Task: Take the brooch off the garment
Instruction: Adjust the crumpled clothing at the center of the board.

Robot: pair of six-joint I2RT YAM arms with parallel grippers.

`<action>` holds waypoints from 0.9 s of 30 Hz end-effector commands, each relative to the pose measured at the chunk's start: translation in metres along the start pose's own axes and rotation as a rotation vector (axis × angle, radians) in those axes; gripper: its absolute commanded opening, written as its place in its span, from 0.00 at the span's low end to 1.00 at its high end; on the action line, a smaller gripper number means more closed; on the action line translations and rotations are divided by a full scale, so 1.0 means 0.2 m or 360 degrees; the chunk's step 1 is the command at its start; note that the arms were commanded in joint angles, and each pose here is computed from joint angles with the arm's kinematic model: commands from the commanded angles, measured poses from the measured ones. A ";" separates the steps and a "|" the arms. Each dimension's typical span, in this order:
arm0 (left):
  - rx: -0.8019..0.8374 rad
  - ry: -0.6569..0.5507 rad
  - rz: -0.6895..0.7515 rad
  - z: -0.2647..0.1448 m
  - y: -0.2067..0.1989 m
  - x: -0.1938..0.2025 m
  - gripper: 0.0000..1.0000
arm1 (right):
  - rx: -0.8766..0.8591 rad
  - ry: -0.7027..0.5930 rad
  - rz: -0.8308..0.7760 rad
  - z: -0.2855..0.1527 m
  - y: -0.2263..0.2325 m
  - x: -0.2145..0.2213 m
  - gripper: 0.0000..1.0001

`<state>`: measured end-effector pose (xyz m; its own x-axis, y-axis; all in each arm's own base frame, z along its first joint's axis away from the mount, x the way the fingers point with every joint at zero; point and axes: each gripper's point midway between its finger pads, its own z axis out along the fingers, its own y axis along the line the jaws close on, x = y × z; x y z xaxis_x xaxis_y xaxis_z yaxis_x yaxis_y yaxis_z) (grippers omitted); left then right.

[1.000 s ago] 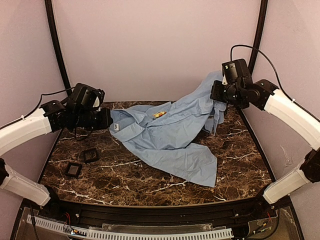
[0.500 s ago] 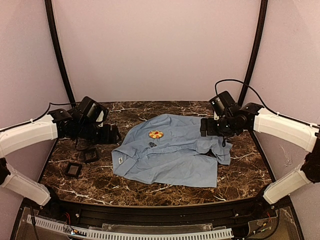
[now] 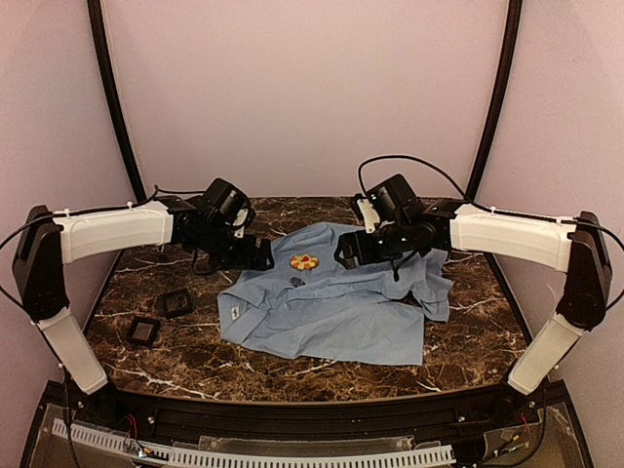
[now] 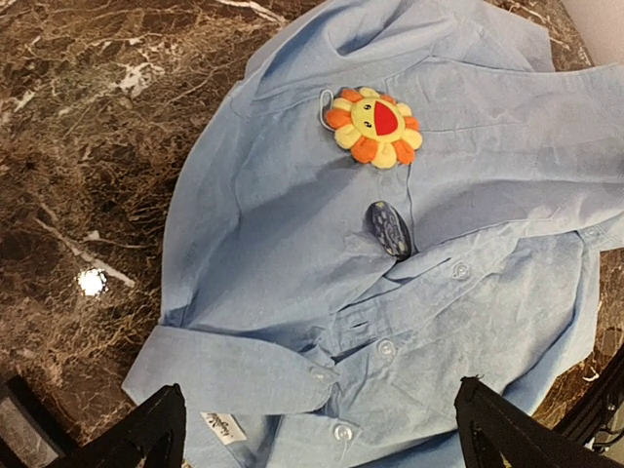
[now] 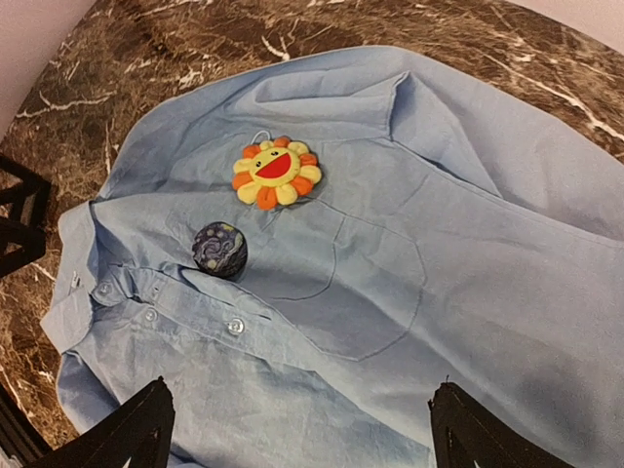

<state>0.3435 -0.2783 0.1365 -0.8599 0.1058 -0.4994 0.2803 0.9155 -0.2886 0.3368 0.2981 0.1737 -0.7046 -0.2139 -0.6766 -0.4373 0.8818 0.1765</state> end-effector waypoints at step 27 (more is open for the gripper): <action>-0.0338 0.0342 0.0042 0.32 0.21 0.17 0.55 | -0.0062 0.0314 -0.0288 0.49 0.04 0.28 0.43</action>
<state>0.3563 -0.2685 0.0652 -0.9228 0.1752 -0.3432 0.2264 0.9672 -0.1149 0.3423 0.3295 0.0714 -0.7315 -0.4170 -0.5395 -0.5611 0.8177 0.1288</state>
